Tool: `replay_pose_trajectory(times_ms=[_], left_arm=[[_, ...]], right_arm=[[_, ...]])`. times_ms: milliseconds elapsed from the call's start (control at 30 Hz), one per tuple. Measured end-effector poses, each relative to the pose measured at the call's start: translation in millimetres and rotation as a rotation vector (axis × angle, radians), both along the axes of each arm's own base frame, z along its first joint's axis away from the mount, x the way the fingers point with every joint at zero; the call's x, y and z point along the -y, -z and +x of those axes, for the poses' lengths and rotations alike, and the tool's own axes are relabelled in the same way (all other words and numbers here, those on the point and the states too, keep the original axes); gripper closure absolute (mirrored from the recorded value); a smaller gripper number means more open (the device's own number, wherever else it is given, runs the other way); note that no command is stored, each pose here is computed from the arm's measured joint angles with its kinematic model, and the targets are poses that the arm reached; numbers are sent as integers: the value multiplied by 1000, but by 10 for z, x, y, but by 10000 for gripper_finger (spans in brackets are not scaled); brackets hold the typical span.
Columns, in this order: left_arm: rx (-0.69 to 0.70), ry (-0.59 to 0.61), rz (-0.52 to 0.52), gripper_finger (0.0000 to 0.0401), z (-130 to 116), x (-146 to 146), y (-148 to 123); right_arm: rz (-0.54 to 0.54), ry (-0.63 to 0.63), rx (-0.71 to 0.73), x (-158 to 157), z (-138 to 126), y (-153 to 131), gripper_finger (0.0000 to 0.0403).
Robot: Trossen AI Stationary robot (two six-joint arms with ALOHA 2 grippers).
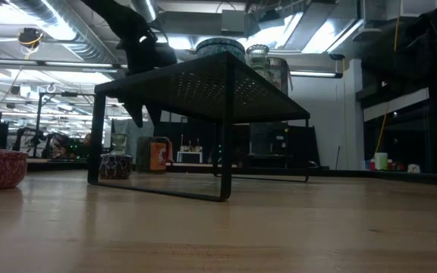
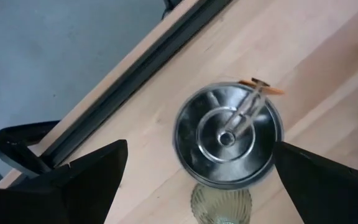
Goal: Pick & Place candle stick holders
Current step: Put the scented candle on the shelf
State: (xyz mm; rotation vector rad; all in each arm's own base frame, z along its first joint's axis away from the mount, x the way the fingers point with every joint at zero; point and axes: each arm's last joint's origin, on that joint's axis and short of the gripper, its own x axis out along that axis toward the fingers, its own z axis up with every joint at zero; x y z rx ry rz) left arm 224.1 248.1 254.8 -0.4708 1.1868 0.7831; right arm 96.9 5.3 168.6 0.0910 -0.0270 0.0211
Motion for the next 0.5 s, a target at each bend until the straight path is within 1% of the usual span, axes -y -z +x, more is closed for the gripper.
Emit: replay_pose_trajectory(times_ms=[133, 233, 367, 500], left_arm=[[2, 14, -4, 1, 15, 29, -12], [-9, 26, 12, 1, 40, 62, -26], [-27, 74, 25, 1, 62, 78, -23], [-30, 85, 24, 1, 82, 81, -5]], right_arm=[[0, 0, 0, 0, 0, 1, 355], [0, 0, 0, 0, 0, 1, 355], [0, 0, 0, 0, 0, 0, 355], [0, 0, 0, 0, 0, 1, 355]])
